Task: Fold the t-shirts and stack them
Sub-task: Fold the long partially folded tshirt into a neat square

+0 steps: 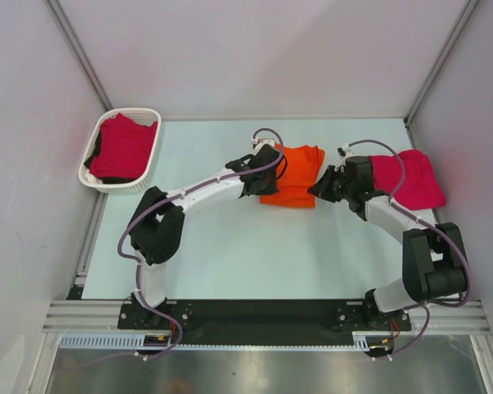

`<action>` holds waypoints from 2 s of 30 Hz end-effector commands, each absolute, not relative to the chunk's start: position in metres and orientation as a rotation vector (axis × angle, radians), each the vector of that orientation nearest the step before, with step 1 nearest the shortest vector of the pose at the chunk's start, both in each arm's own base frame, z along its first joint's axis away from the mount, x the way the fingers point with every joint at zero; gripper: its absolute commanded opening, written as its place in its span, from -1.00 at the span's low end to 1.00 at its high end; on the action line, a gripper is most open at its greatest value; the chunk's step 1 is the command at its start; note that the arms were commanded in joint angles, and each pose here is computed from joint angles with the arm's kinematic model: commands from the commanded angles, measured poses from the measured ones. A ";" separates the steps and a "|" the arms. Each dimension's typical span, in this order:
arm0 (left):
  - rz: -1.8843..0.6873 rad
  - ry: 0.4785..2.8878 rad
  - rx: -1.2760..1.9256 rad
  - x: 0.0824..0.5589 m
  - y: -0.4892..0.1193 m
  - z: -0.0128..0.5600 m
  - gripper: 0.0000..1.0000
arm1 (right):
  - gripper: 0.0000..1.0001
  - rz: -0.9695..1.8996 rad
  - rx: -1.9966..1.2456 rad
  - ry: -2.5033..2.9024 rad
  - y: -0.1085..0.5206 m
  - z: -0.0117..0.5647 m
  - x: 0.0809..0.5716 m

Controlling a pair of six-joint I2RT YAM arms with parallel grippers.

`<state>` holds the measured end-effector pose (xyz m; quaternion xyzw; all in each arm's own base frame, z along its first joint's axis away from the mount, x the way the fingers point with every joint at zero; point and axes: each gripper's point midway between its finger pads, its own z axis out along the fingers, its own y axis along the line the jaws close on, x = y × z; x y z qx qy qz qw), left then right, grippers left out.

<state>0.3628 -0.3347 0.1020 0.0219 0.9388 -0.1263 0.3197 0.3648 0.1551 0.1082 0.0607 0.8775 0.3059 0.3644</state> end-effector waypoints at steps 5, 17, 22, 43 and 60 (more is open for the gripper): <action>-0.350 2.412 0.102 0.414 -0.343 0.116 -1.00 | -0.95 0.710 0.148 2.121 0.152 0.130 0.430; -0.472 2.385 0.164 0.480 -0.356 0.111 -1.00 | -0.92 0.620 0.213 2.141 0.150 0.101 0.487; -0.544 2.355 0.214 0.495 -0.367 0.114 -0.33 | -0.87 0.526 0.286 2.136 0.137 0.095 0.503; -0.336 2.168 0.052 0.427 -0.263 0.167 0.57 | -0.23 0.505 0.039 1.882 0.186 0.184 0.414; -0.259 2.187 0.000 0.416 -0.242 0.158 -1.00 | -1.00 0.695 -0.070 2.177 0.242 0.096 0.450</action>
